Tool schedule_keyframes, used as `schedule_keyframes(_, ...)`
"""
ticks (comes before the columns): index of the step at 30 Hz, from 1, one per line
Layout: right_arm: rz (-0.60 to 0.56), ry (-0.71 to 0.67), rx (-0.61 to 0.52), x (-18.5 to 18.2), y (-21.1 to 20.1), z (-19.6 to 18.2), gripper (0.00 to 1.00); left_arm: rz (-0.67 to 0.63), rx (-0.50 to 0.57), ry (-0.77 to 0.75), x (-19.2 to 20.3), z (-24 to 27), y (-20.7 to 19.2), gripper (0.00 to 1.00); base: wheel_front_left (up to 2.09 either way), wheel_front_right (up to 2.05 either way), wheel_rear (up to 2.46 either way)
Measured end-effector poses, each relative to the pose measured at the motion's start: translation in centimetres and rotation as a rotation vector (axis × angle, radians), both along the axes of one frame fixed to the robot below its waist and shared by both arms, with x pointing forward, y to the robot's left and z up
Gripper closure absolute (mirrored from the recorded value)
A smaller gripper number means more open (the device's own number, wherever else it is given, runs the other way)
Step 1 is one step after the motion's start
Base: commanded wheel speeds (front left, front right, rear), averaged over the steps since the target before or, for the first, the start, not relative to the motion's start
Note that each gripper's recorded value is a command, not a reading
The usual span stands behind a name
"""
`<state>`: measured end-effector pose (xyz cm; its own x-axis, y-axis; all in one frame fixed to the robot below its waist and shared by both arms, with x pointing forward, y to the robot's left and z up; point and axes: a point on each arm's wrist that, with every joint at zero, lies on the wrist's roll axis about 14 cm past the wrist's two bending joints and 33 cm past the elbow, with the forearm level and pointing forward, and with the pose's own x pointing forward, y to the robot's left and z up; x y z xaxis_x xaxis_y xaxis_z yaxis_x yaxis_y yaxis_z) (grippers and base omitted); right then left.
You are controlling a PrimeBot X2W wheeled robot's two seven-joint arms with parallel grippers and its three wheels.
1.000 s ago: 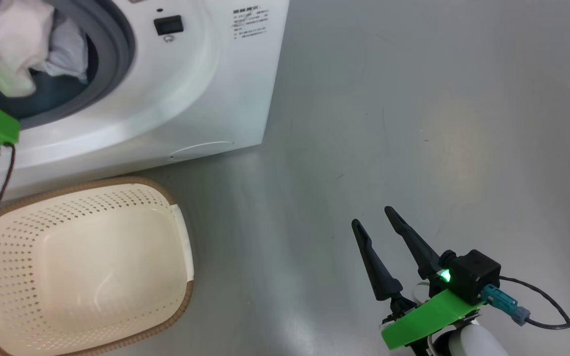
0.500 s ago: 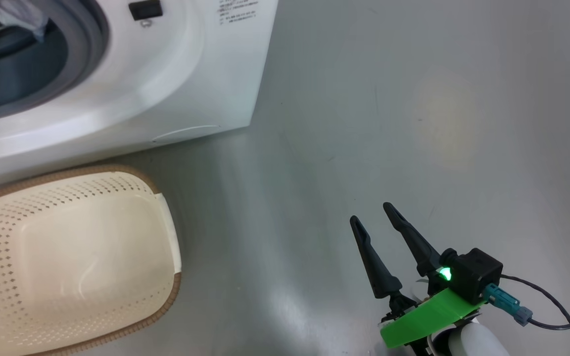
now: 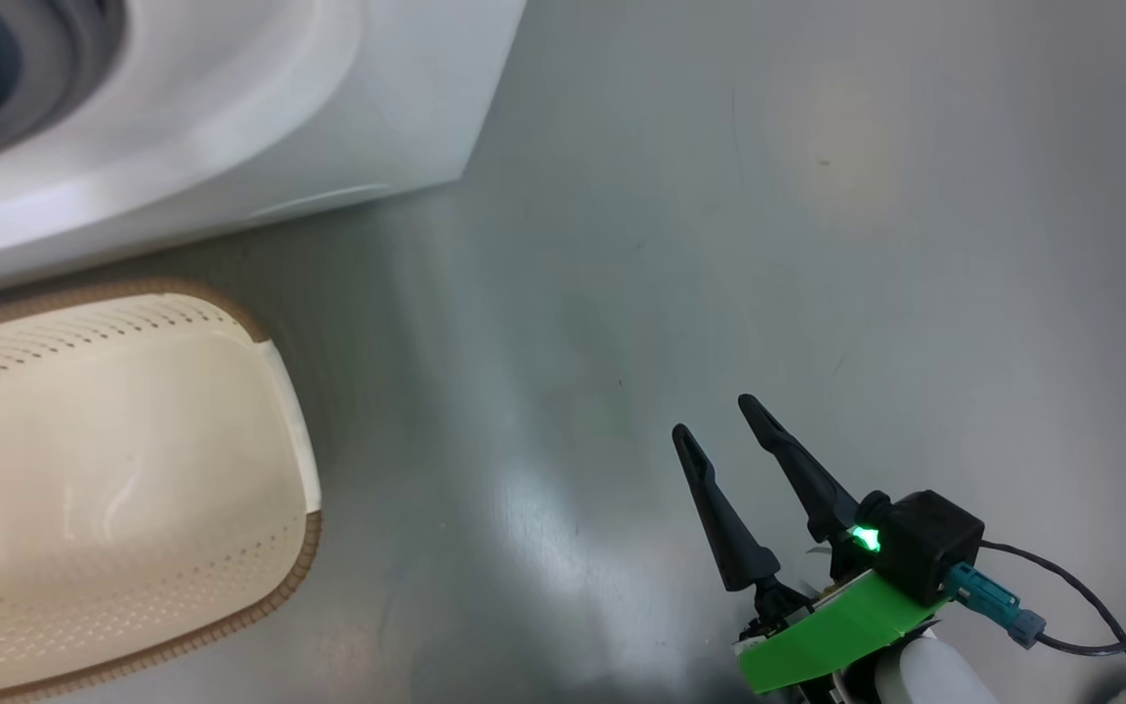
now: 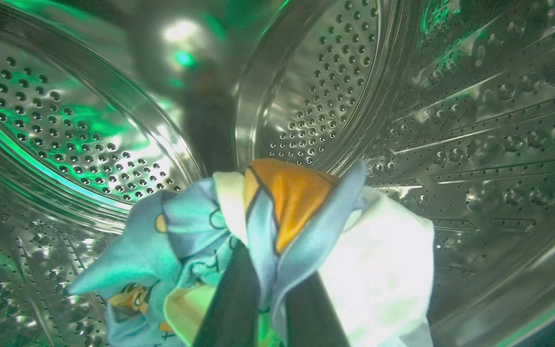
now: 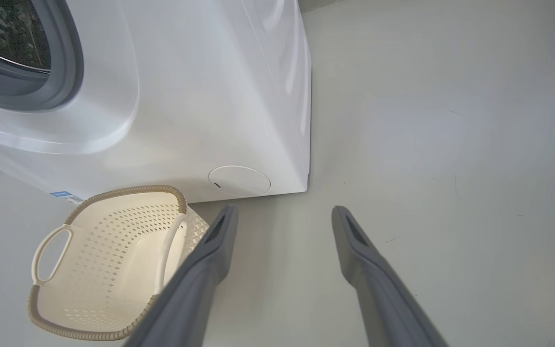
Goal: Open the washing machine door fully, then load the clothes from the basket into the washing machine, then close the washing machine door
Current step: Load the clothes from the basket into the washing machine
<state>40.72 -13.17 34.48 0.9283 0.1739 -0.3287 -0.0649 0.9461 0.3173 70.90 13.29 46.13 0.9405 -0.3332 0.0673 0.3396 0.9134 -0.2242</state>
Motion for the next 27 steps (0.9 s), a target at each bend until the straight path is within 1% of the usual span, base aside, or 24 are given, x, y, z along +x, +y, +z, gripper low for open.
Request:
schedule_keyframes(8, 0.005, 0.067, 0.007, -0.5, 0.3, -2.4, 0.00, -0.019, -0.008, -0.012, 1.9, -1.9, -0.2, 1.00, 0.00, 0.00, 0.00)
schedule_keyframes(13, 0.007, 0.071, 0.009, -0.2, 0.3, -2.8, 0.00, -0.017, -0.030, -0.112, 3.3, 0.4, -0.2, 1.00, 0.00, 0.00, 0.00)
schedule_keyframes(17, 0.006, 0.082, 0.006, -0.5, 0.3, -3.0, 0.00, -0.035, -0.038, -0.165, 3.6, 1.6, -1.1, 1.00, 0.00, 0.00, 0.00)
schedule_keyframes(24, -0.002, 0.093, -0.001, -0.8, 0.0, -3.2, 0.00, -0.059, -0.043, -0.193, 3.8, 2.0, -2.0, 1.00, 0.00, 0.00, 0.00)
schedule_keyframes(27, -0.011, 0.098, 0.010, -0.9, -0.1, -3.2, 0.00, -0.069, -0.023, -0.159, 3.8, 0.6, -2.4, 1.00, 0.00, 0.00, 0.00)
